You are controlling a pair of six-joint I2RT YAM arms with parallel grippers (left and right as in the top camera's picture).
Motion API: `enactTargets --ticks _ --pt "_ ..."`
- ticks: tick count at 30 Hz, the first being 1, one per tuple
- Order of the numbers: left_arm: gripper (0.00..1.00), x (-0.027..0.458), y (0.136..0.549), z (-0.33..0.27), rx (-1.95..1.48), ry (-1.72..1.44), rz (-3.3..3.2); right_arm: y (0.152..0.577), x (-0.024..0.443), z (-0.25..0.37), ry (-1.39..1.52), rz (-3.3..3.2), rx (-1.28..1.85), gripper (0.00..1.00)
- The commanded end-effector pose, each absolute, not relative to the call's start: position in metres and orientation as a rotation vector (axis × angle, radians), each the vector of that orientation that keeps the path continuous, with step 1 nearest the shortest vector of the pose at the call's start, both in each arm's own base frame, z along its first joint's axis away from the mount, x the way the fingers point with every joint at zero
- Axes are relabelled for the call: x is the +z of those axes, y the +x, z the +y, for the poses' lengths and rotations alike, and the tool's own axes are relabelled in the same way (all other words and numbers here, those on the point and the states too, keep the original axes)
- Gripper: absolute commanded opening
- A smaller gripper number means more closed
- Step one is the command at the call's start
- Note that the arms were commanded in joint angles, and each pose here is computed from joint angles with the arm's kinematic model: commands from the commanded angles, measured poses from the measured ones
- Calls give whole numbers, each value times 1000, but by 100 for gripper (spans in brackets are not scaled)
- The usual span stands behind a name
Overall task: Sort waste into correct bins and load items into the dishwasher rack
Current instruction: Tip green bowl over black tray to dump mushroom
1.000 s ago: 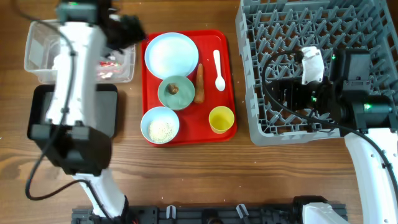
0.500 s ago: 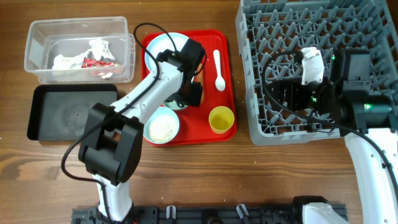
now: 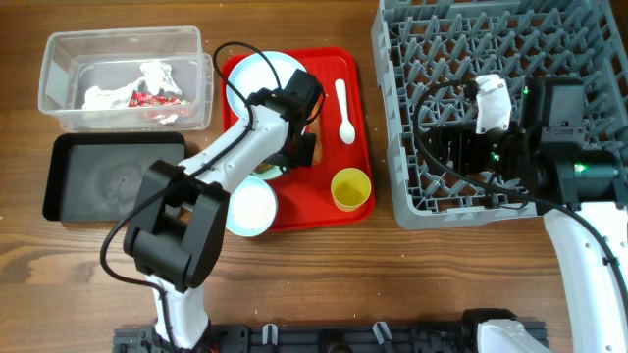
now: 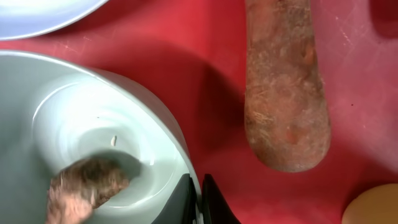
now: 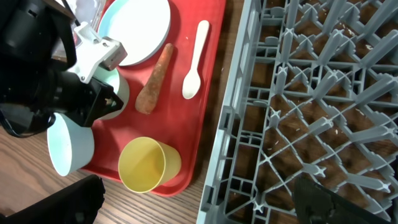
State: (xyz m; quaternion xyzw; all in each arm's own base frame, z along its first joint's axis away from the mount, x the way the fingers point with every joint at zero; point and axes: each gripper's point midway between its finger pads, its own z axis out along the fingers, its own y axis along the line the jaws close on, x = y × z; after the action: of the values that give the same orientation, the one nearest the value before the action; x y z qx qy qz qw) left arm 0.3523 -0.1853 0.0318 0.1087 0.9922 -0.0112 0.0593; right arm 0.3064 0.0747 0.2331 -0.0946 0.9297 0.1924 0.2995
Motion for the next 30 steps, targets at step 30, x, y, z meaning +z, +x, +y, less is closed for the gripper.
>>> enactTargets --ticks 30 --pt "4 158 333 110 -1421 -825 2062 315 244 74 -253 2423 502 100"
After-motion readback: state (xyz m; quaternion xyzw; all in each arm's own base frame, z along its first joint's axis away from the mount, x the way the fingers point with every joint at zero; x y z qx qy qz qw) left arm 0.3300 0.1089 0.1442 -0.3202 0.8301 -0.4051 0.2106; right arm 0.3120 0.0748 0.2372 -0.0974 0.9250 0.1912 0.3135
